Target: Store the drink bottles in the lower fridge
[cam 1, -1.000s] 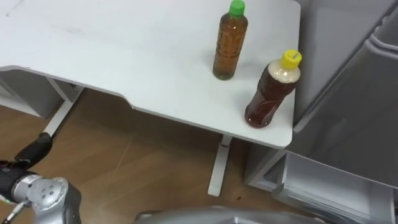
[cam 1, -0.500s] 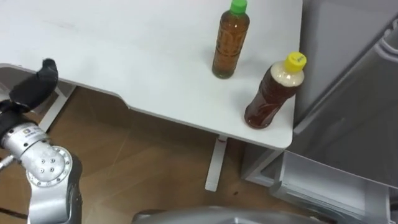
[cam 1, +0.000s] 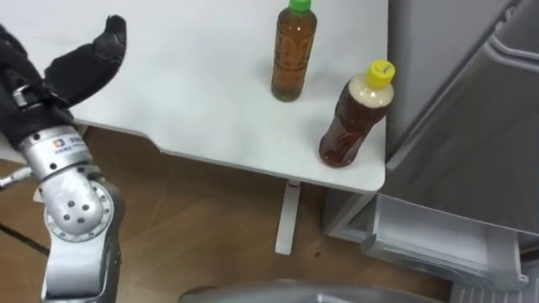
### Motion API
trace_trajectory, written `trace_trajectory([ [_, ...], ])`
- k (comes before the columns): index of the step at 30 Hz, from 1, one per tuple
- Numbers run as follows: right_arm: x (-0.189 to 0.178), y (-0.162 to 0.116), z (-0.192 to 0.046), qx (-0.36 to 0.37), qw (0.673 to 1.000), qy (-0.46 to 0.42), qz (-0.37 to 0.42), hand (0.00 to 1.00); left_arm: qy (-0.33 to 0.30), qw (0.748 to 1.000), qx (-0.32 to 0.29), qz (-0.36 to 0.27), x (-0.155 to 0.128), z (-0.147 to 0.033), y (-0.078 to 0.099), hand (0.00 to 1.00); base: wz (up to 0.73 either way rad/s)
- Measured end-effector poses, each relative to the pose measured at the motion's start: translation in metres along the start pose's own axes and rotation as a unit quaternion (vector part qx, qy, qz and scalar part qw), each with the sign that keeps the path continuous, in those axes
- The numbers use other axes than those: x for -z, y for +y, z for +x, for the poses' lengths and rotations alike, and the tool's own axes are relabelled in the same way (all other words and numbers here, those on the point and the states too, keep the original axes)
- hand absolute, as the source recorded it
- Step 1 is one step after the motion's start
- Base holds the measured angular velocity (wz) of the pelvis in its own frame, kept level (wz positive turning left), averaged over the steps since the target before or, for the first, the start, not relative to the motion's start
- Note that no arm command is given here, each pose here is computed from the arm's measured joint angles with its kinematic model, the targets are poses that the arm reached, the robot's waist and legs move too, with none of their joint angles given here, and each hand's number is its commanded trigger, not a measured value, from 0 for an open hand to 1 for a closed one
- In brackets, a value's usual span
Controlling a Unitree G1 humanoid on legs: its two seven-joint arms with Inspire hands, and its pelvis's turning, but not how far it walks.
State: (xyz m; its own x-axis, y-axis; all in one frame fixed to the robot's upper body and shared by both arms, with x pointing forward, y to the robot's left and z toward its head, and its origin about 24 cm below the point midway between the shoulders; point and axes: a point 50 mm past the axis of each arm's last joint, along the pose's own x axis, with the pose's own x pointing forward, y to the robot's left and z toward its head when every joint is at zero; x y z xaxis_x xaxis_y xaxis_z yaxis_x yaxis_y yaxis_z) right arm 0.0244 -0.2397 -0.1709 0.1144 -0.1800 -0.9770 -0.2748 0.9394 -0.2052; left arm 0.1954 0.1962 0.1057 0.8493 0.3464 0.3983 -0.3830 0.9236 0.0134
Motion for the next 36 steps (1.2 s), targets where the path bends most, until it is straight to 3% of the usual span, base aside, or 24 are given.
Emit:
trace_trajectory([
  [2, -0.001, 0.000, 0.000, -0.002, 1.000, -0.002, -0.014, 0.00, -0.011, 0.998, 0.055, -0.004, -0.003, 0.001, -0.015, 0.00, -0.03],
  [9, -0.008, 0.001, 0.000, -0.012, 0.999, -0.007, -0.035, 0.00, -0.035, 0.985, 0.163, -0.032, -0.015, 0.000, -0.042, 0.00, -0.12],
  [14, -0.006, 0.003, 0.000, -0.021, 0.998, 0.001, -0.054, 0.00, -0.045, 0.963, 0.263, -0.048, -0.020, -0.006, -0.064, 0.00, -0.13],
  [25, -0.007, 0.009, 0.001, -0.038, 0.998, 0.002, -0.054, 0.00, -0.065, 0.932, 0.344, -0.090, -0.031, -0.003, -0.082, 0.00, -0.07],
  [36, -0.004, 0.011, 0.000, -0.055, 0.997, 0.009, -0.052, 0.00, -0.070, 0.913, 0.385, -0.118, -0.036, -0.008, -0.086, 0.00, -0.08],
])
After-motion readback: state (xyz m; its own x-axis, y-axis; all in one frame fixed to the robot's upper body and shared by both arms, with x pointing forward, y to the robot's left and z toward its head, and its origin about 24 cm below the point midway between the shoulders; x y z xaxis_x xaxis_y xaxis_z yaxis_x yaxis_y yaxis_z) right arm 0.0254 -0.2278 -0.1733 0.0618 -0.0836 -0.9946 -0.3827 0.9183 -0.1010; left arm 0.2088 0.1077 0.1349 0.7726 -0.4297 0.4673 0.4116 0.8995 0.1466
